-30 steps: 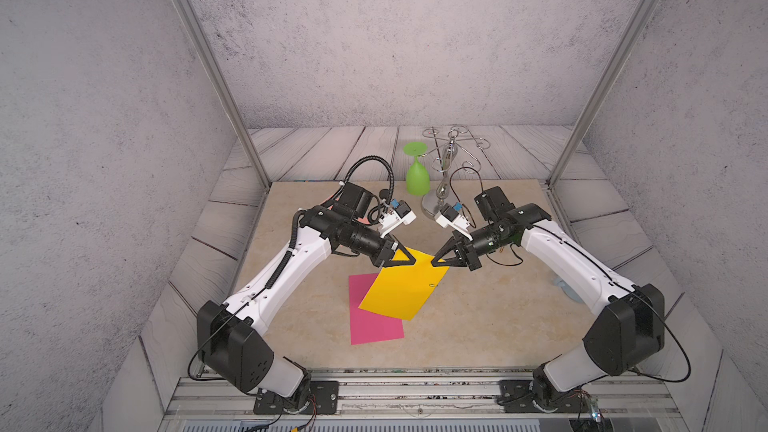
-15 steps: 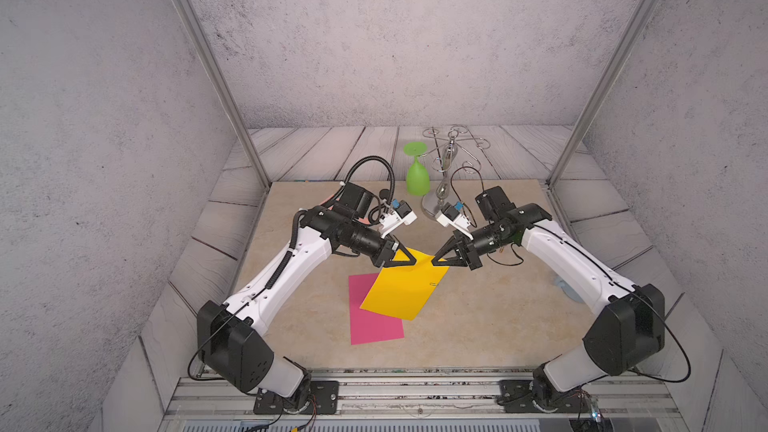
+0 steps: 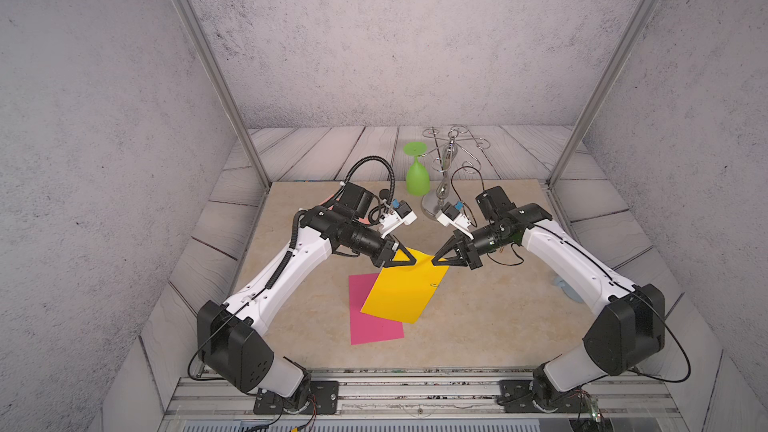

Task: Unclip the paperclips from the documents
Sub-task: Remove the paper clip from the document.

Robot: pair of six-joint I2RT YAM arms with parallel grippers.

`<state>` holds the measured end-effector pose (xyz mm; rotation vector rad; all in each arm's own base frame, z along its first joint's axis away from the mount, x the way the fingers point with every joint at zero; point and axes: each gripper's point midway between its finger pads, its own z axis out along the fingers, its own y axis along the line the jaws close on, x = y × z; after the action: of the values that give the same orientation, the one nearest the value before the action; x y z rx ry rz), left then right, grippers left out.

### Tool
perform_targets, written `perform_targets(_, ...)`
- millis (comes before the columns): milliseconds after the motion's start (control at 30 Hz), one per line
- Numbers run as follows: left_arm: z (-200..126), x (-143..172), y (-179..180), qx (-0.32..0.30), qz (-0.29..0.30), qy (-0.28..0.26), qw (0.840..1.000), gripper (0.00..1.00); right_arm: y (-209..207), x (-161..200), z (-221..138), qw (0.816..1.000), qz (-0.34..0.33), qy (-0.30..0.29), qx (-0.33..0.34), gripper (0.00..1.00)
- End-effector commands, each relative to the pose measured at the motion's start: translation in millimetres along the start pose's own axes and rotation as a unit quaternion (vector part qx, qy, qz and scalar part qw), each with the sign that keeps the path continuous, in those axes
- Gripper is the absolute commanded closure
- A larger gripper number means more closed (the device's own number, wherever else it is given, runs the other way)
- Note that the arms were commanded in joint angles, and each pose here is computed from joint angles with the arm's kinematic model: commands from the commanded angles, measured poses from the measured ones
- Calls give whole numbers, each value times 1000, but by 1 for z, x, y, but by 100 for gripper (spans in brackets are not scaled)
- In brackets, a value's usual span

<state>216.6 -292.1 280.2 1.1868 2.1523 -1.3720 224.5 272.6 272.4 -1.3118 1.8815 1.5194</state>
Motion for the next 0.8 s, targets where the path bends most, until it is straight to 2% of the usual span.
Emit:
perform_targets(0, -2, 7, -1, -8, 1, 15, 1000, 100, 1, -11, -8, 1000, -10, -14, 2, 91)
perform_targets(433, -3, 5, -2, -11, 4, 13, 1000, 100, -6, -11, -10, 1000, -7, -17, 14, 93)
perform_targets(600, -3, 6, 0, -15, 4, 14, 1000, 100, -33, -14, -27, 996, 17, -46, 71, 93)
perform_targets(767, -3, 5, 5, -30, 4, 9, 999, 100, -80, -13, -62, 977, 77, -89, 177, 95)
